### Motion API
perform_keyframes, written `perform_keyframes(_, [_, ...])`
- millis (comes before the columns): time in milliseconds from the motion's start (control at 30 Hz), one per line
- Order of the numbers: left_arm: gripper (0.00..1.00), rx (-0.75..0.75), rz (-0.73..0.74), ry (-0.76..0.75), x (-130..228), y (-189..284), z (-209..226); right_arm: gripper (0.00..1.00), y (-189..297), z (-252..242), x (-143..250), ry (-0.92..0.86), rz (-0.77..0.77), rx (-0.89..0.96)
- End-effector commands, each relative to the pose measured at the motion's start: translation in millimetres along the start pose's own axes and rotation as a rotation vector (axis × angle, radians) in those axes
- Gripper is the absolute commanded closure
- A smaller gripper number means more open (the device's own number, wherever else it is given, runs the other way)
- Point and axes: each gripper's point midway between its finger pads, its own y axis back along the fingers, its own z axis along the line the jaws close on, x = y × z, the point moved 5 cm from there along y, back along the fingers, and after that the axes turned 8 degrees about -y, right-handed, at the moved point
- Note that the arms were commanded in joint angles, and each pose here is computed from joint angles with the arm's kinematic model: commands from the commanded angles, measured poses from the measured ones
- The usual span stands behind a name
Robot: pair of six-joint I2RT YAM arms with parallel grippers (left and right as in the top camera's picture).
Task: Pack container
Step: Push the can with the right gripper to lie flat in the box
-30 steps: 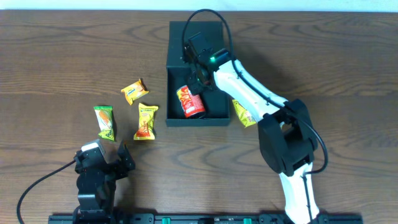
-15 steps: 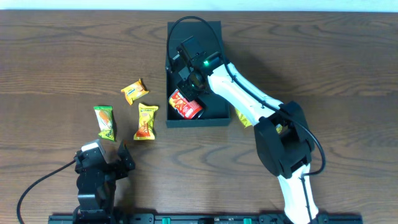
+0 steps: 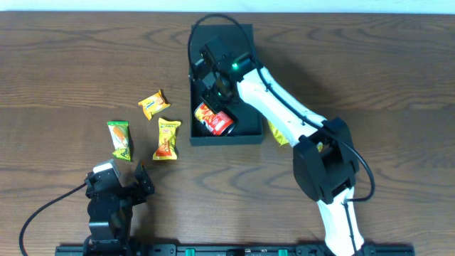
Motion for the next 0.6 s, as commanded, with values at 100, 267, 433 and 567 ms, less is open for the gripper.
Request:
perform_keyframes(100, [0.05,0.003,0.006,-0.024,3.9,-2.2,-0.3,0.55,37.9,6.4,-2.3,0.188,0.034,-0.025])
perform_keyframes(267, [0.05,0.003,0.006,-0.024,3.9,-2.2,-0.3,0.31,38.6,-0.1,20.0,0.299,0.143,-0.037])
perform_keyframes(433, [0.05,0.003,0.006,-0.024,3.9,-2.2,-0.3,0.16,32.3,-12.3,36.4,0.304,0.216,-0.032])
perform_keyframes(567, [0.05,0.003,0.006,-0.024,3.9,-2.2,-0.3,0.13,15.3,-7.3,51.0,0.327,0.262,-0.059])
